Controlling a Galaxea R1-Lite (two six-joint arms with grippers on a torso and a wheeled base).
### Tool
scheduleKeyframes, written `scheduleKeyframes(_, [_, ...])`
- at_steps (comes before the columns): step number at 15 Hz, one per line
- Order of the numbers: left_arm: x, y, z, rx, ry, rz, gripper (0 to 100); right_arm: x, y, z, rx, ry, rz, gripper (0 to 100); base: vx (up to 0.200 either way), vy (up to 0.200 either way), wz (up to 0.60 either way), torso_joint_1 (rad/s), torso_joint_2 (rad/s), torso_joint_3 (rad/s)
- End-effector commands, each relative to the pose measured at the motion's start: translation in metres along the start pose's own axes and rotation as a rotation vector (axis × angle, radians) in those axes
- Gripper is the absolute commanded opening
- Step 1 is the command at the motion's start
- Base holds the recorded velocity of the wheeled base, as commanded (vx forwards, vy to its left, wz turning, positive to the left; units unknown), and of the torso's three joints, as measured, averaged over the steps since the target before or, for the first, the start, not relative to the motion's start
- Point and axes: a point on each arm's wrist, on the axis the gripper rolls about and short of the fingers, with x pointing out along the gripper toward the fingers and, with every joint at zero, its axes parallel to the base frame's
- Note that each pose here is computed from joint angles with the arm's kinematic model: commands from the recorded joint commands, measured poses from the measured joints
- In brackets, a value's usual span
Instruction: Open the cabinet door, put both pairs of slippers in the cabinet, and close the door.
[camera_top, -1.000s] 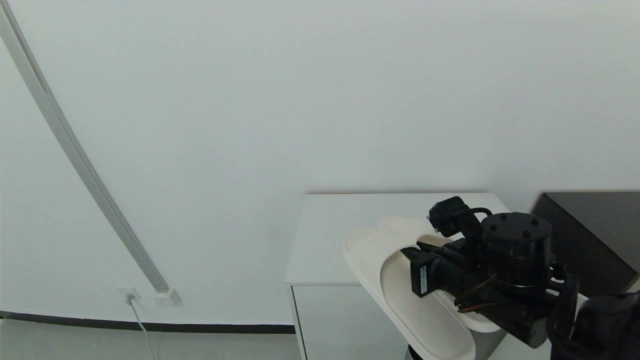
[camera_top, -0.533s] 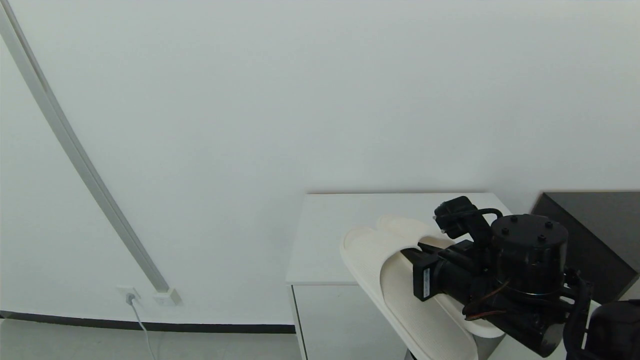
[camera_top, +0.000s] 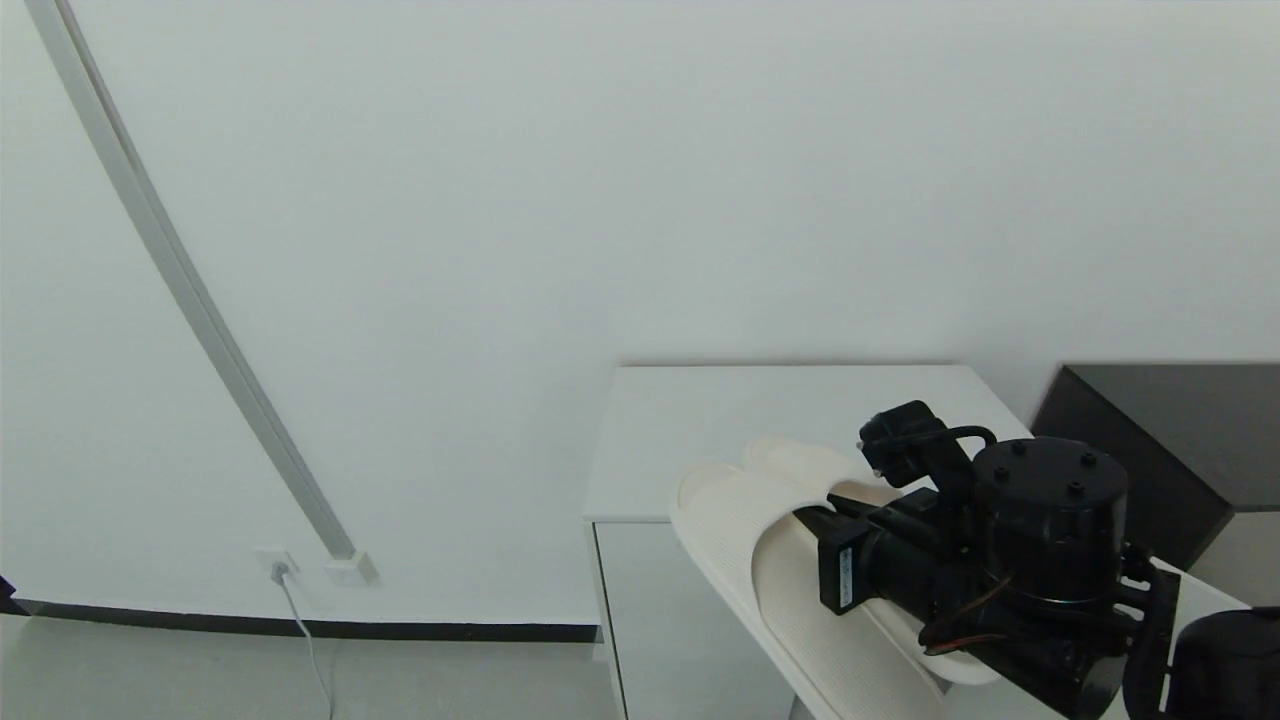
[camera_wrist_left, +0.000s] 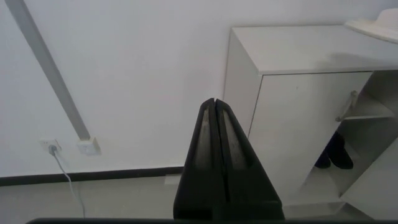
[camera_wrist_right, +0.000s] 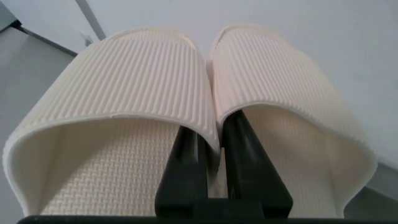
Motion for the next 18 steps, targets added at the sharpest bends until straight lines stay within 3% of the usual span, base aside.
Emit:
scheduleKeyframes(1, [0.0000,0.0000,0.0000,0.000,-0.001,0.001,0,0.0019,0.0001,-0.0029,-0.003,0.011,-0.002,0,-0.200,0.000,0.00,-0.002,0.00,0.002])
scheduleKeyframes(15, [0.0000,0.0000,0.0000,0.000,-0.001,0.001,0,0.0070,-0.0006,-0.0119,-0.001,0.005,-0.005,0,-0.014,0.000,0.00,0.000,0.00,0.000])
scheduleKeyframes(18, [0.0000,0.0000,0.0000,0.001,-0.001,0.001,0,0.0064,-0.0007,-0.0111,0.000,0.002,-0.005,0,0.000,-0.200,0.00,0.004,0.01,0.002])
